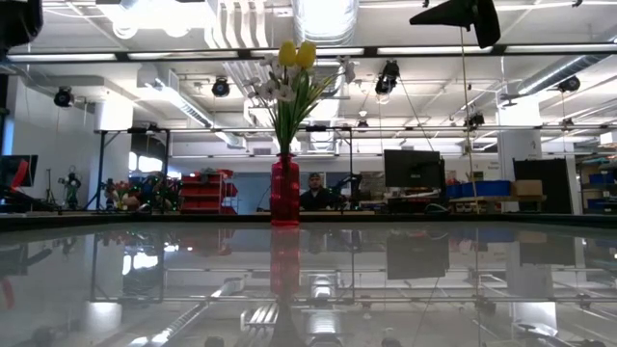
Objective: Sort flowers into vase by color
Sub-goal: Return to Home Position
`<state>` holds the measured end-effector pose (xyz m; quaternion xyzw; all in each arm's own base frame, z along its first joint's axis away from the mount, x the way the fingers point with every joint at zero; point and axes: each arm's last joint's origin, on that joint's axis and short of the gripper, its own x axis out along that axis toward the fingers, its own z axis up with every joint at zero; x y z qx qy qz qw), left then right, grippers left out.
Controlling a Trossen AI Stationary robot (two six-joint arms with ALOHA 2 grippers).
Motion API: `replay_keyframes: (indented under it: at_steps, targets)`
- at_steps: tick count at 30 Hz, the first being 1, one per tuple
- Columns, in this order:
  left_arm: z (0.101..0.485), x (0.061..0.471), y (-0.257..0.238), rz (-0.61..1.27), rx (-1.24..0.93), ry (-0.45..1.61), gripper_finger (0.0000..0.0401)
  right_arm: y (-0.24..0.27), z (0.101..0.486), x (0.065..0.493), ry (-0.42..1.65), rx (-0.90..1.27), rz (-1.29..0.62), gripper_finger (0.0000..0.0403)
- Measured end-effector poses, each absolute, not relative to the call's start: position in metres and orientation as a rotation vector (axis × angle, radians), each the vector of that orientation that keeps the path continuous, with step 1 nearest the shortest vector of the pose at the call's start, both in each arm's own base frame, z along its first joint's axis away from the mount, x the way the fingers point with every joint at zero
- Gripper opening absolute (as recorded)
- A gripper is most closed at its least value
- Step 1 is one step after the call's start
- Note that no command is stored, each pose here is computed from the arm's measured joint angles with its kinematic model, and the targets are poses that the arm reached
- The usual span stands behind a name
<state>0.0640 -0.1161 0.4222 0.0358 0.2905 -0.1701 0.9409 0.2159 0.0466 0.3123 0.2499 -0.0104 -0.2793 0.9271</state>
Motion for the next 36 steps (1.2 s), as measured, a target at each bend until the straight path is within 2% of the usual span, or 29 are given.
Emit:
replay_keyframes:
  at_steps: [5,9,14,18,24,30,33,36]
  targets:
    - [0.414,0.058,-0.081,-0.155,-0.027,0.432,0.0040,0.049,0.311,0.218,0.021,0.577,-0.445,0.0226]
    - [0.395,0.061,-0.068,-0.102,-0.099,0.327,0.0032,0.050,0.311,0.218,0.043,0.539,-0.428,0.0202]
    - [0.367,0.086,-0.067,-0.078,-0.182,0.236,0.0005,0.049,0.313,0.214,0.051,0.472,-0.422,0.0139]
    - [0.349,0.112,-0.055,-0.083,-0.217,0.240,0.0003,0.049,0.316,0.210,0.052,0.436,-0.403,0.0082]
    - [0.347,0.125,-0.018,0.048,-0.199,0.215,0.0001,0.055,0.326,0.195,0.034,0.374,-0.328,0.0017]
    - [0.348,0.100,-0.005,0.088,-0.208,0.121,0.0000,0.054,0.338,0.165,-0.020,0.337,-0.201,0.0009]
    - [0.334,0.092,-0.004,0.104,-0.214,0.082,0.0000,0.052,0.329,0.157,-0.010,0.382,-0.086,0.0009]
    - [0.316,0.089,-0.004,0.099,-0.223,0.029,0.0000,0.047,0.315,0.159,0.001,0.432,-0.069,0.0009]
